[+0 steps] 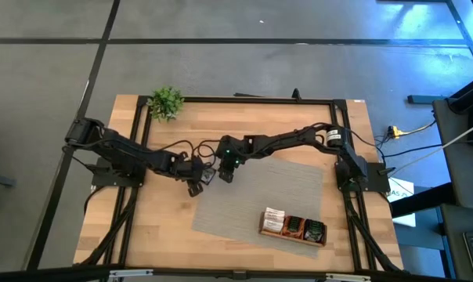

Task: Pick & Place Tea
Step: Put the black tea bag into the right compartment of the wooden organizer

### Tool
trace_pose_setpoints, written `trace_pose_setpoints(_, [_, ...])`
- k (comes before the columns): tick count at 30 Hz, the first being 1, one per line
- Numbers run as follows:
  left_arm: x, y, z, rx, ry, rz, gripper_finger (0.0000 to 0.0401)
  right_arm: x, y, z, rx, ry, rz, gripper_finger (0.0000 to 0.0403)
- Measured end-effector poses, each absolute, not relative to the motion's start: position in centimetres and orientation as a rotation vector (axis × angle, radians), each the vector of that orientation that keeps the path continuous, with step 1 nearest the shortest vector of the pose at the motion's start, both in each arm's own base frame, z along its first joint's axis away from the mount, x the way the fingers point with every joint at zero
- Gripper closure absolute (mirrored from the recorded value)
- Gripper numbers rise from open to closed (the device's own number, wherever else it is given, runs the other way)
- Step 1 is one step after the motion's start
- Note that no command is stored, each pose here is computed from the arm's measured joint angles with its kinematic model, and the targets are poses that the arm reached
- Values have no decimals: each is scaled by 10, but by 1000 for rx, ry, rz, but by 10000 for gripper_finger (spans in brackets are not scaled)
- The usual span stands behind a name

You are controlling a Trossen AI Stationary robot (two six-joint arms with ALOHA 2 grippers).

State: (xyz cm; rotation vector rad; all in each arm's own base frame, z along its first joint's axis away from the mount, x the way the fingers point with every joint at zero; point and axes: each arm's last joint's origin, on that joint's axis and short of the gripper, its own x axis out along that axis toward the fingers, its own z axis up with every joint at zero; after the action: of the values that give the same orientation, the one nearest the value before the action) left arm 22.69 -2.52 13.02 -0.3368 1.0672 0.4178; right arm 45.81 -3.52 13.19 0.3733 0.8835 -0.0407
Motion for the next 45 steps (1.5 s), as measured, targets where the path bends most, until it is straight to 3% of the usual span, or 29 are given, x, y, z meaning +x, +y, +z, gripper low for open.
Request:
trace_pose_setpoints(15, [226,-23,123,-372,1002,422,288,462,-35,116,774,892,-166,276])
trace_pose_setpoints(36, [226,-24,123,-360,998,414,285,467,-35,115,853,844,-152,276])
trace_pose_setpoints(40, [226,-24,123,-360,998,414,287,467,-36,115,853,843,-159,296])
trace_pose_setpoints(45, [226,-24,123,-360,998,414,289,467,-37,115,840,842,-158,353])
